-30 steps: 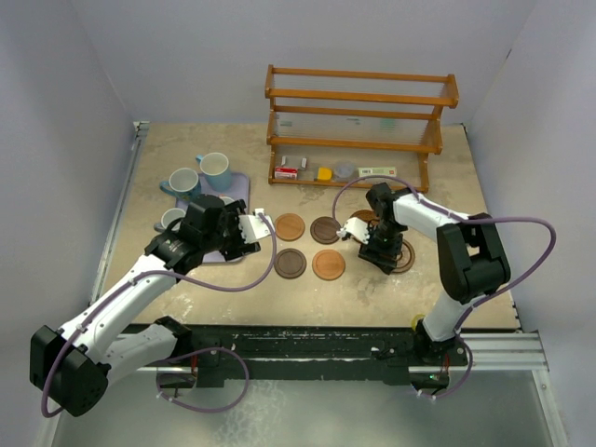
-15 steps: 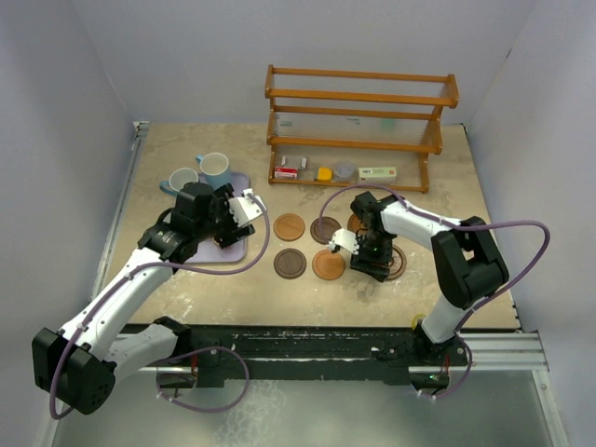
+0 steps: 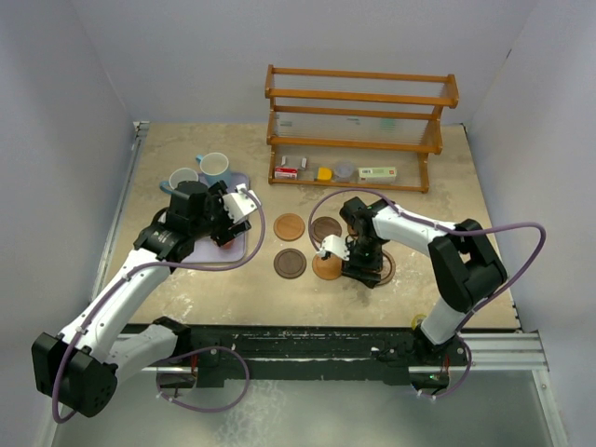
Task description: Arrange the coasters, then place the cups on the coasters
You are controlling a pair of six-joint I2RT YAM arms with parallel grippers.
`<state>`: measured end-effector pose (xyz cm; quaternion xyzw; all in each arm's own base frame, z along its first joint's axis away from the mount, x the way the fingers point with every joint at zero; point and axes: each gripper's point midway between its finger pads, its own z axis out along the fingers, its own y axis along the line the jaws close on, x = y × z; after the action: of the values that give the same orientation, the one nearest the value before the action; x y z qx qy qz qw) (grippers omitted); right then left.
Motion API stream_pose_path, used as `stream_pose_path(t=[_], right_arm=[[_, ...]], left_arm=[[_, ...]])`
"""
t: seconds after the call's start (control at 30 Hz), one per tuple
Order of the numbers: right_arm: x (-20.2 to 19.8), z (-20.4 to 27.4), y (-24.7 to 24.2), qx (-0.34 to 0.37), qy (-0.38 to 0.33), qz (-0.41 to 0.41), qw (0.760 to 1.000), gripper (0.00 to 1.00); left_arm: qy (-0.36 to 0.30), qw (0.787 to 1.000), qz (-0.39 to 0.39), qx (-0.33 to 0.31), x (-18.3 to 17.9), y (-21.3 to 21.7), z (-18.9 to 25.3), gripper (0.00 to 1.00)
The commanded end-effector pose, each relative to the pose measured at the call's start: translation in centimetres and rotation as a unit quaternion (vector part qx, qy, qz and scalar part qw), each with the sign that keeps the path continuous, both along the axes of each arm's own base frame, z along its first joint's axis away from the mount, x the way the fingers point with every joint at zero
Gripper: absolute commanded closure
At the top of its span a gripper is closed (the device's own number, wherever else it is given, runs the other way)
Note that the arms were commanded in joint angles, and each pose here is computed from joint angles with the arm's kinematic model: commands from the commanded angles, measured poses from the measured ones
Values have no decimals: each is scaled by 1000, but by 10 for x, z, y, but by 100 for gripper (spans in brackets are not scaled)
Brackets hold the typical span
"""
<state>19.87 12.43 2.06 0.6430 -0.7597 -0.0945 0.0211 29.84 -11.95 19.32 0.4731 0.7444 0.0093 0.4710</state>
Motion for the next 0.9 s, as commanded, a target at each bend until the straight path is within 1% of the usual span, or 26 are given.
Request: stream_pose_path(t=[0.0,0.23,0.3,0.37,0.57,0.67,0.77,0.87], right_arm=[[0,15,27,61,1,-8,998,36],[17,73,32,101,-75,-34,991,28],[28,95,36,121,-115,-60,984,26],[40,118,40,146,-163,-85,972,23],[66,176,38,188,-270,-178,928,19],[85,203,27,197,-329,-240,892,16],[97,223,12,212,-360,-290,861,13],[105,232,-8,233,-357,-345,836,11]], left_arm=[[-53,998,15,-34,9,1,40,28],[-71,995,52,-56,16,12,56,27],[-75,993,70,-62,20,18,62,26],[-77,990,89,-72,23,24,68,26],[-78,980,143,-111,36,41,90,24],[-79,973,172,-134,43,51,98,21],[-82,963,204,-158,51,67,105,18],[-88,951,238,-178,59,85,111,15]])
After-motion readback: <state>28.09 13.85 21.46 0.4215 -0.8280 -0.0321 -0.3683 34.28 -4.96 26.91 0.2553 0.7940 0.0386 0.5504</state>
